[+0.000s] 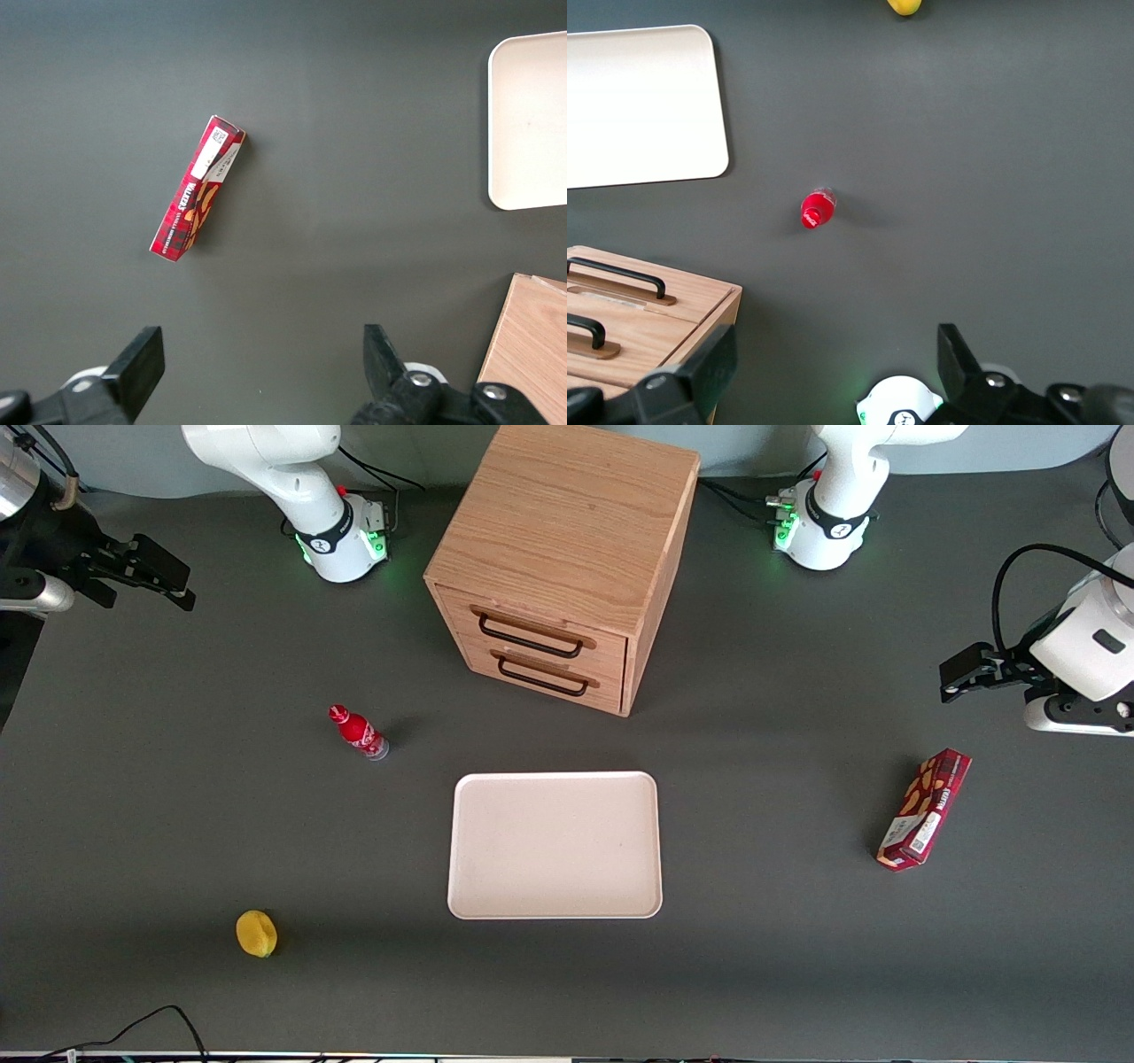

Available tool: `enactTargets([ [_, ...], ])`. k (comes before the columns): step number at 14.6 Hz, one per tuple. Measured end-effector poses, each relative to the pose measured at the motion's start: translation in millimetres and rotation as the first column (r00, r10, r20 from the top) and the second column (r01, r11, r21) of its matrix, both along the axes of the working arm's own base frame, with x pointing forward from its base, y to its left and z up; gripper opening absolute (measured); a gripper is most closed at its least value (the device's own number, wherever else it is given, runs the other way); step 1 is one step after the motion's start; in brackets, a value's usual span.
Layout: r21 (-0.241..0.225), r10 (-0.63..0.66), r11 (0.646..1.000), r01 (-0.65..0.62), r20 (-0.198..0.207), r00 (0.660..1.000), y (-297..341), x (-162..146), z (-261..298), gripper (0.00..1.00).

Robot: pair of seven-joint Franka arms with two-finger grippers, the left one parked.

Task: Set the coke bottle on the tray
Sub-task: 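Move the right gripper down toward the small red Coca-Cola bottle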

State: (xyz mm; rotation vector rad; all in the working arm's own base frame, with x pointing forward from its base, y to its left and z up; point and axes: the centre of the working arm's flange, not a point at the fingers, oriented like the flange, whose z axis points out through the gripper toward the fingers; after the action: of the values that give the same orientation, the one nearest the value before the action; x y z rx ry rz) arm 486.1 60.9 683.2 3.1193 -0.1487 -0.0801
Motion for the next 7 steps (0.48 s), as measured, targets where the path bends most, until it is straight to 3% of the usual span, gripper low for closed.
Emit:
enactTargets([
  [7, 0.011, 0.025, 1.000, -0.025, -0.048, 0.999, 14, 3, -18, 1.00],
])
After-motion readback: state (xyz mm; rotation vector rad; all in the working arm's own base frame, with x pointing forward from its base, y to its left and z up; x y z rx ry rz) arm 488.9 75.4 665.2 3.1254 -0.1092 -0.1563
